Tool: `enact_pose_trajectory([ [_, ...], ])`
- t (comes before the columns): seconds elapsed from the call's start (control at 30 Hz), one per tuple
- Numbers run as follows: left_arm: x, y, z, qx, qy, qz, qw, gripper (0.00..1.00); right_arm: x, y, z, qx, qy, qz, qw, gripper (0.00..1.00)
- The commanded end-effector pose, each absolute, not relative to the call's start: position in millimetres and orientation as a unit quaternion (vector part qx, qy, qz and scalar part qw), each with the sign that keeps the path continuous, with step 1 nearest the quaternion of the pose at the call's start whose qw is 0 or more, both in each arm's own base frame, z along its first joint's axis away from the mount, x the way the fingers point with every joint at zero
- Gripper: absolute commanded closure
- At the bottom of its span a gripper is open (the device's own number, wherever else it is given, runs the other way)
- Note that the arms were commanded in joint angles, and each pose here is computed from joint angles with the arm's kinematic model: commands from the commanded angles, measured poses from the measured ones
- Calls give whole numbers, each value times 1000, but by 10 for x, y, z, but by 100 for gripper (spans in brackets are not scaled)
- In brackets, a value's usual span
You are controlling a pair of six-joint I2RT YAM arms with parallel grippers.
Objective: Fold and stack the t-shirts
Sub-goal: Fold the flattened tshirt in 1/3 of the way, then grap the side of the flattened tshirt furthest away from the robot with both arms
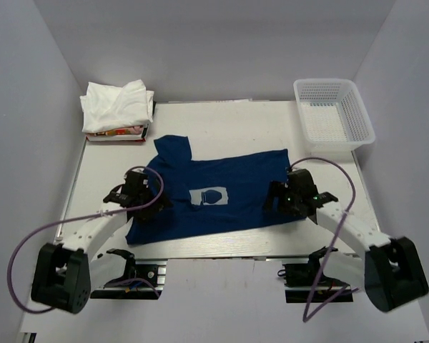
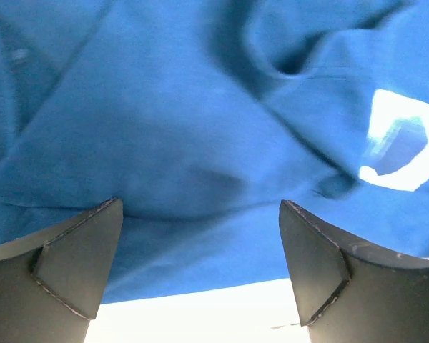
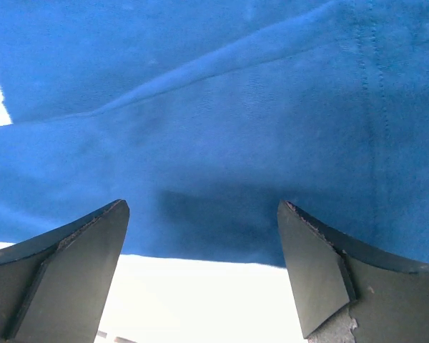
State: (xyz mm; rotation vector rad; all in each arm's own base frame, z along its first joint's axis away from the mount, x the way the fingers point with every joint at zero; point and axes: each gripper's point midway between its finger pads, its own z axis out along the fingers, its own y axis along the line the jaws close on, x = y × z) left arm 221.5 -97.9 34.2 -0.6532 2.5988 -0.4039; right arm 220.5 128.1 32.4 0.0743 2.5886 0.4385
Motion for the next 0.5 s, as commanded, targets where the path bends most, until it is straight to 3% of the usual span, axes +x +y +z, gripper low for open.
enact_pose_trajectory([
  [0.0, 2173, -1181, 633, -227, 925, -210, 219, 0, 2119, 1325, 587, 27, 947, 184, 263, 10],
  [0.17, 2537, -1249, 809, -201, 923, -213, 251, 0, 2424, 1389, 940, 32, 923, 198, 329, 10],
  [0.47, 2998, -1437, 541, -179, 933, -209, 230, 0, 2601, 1437, 904, 38, 928, 190, 319, 10],
])
